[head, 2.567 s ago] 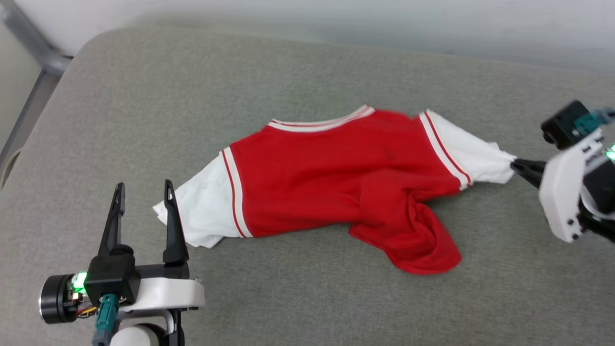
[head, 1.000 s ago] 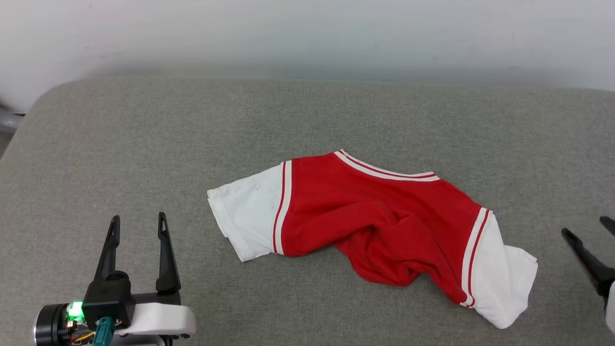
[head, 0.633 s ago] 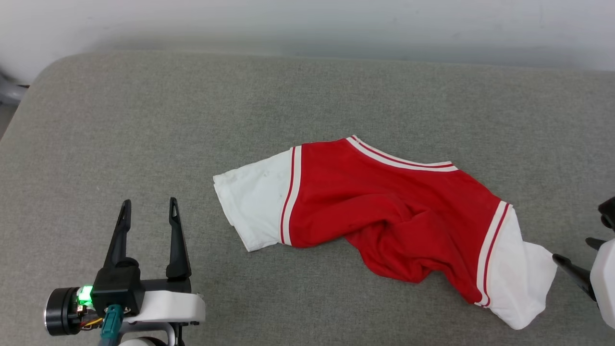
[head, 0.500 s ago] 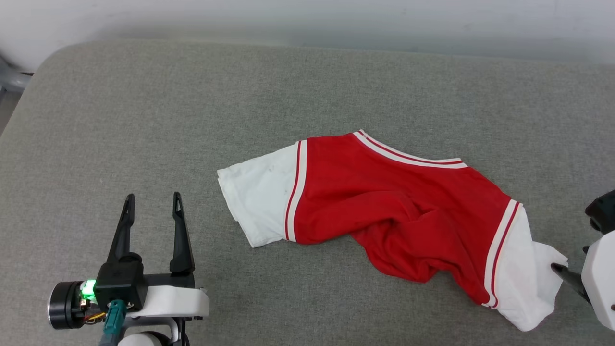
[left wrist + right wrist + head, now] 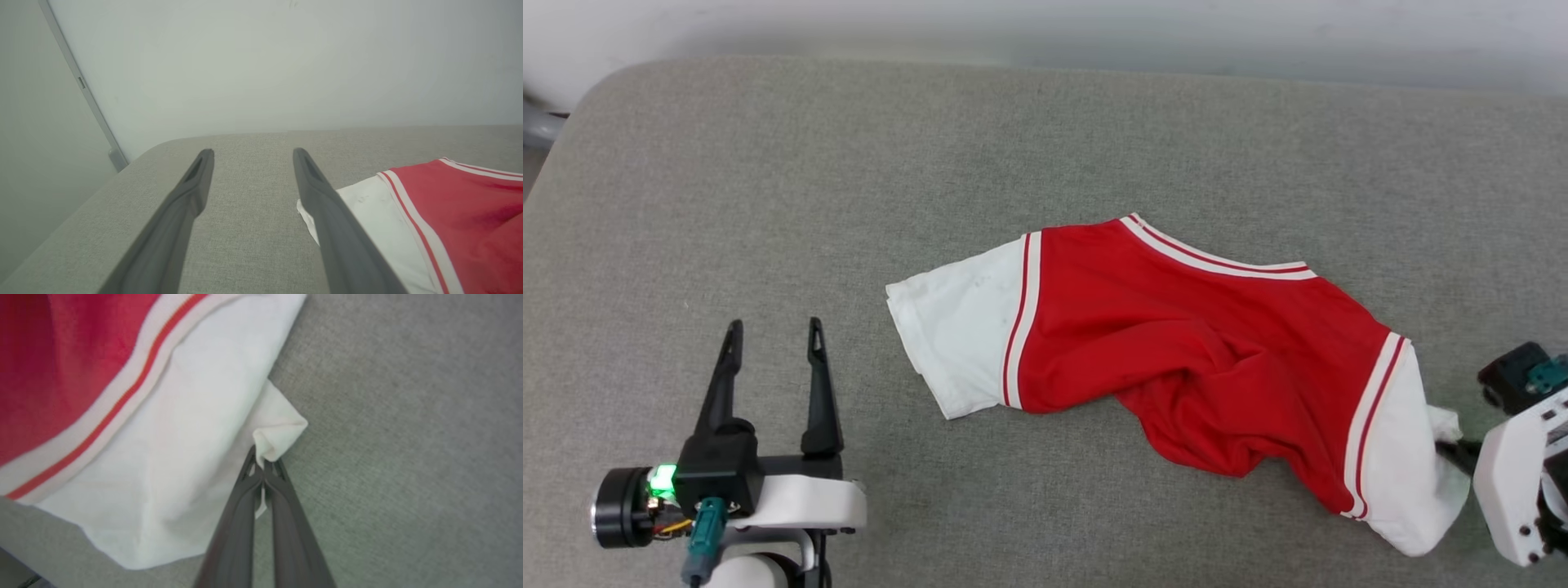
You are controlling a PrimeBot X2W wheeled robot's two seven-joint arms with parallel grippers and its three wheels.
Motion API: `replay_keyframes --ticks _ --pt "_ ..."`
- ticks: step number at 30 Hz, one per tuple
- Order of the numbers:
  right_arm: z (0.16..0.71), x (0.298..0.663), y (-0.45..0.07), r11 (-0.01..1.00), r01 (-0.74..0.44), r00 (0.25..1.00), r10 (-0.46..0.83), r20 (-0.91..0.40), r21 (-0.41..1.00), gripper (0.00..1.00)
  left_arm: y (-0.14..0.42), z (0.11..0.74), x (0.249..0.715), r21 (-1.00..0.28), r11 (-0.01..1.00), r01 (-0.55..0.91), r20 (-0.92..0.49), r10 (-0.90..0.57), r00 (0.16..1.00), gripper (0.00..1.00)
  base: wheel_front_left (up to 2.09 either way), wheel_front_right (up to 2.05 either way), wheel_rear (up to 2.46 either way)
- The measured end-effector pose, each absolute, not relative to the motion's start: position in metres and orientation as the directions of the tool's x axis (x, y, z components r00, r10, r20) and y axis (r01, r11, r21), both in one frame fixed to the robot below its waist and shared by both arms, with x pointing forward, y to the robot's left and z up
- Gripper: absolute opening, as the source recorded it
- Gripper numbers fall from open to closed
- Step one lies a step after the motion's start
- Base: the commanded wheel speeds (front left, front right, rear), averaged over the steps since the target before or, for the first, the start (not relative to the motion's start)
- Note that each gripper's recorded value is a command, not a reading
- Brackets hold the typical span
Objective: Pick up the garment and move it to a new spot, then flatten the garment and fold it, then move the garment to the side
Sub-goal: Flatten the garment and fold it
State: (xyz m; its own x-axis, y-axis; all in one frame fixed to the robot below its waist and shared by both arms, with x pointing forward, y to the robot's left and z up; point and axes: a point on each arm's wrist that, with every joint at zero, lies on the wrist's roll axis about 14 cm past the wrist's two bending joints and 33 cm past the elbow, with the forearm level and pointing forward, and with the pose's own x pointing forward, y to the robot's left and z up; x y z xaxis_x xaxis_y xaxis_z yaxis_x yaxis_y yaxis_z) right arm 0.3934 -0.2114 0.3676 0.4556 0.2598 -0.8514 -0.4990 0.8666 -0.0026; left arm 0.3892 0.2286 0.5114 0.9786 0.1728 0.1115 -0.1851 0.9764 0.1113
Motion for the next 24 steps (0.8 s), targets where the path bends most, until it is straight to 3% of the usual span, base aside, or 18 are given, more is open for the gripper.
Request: replay_keyframes --ticks 6,10,19,24 --pt "0.419 0.424 -0.23 0.912 -0.408 0.677 0.264 -0.687 -0.052 0.0 0.229 0.533 0.399 0.124 0.982 -0.142 0.175 0.12 0.977 1.0 0.0 0.0 0.0" --pt "0.449 0.429 -0.248 0.938 -0.34 0.774 0.236 -0.588 -0.071 0.0 0.226 0.549 0.412 0.156 0.985 -0.079 0.211 0.045 0.976 1.0 0.0 0.0 0.0" --pt "0.461 0.413 -0.257 0.954 -0.29 0.816 0.208 -0.539 -0.07 0.0 0.217 0.576 0.469 0.177 0.98 0.088 0.177 -0.12 0.977 1.0 0.0 0.0 0.0" --pt "0.459 0.41 -0.252 0.957 -0.283 0.816 0.205 -0.541 -0.064 0.0 0.206 0.557 0.501 0.148 0.968 0.202 -0.071 -0.194 0.979 1.0 0.0 0.0 0.0"
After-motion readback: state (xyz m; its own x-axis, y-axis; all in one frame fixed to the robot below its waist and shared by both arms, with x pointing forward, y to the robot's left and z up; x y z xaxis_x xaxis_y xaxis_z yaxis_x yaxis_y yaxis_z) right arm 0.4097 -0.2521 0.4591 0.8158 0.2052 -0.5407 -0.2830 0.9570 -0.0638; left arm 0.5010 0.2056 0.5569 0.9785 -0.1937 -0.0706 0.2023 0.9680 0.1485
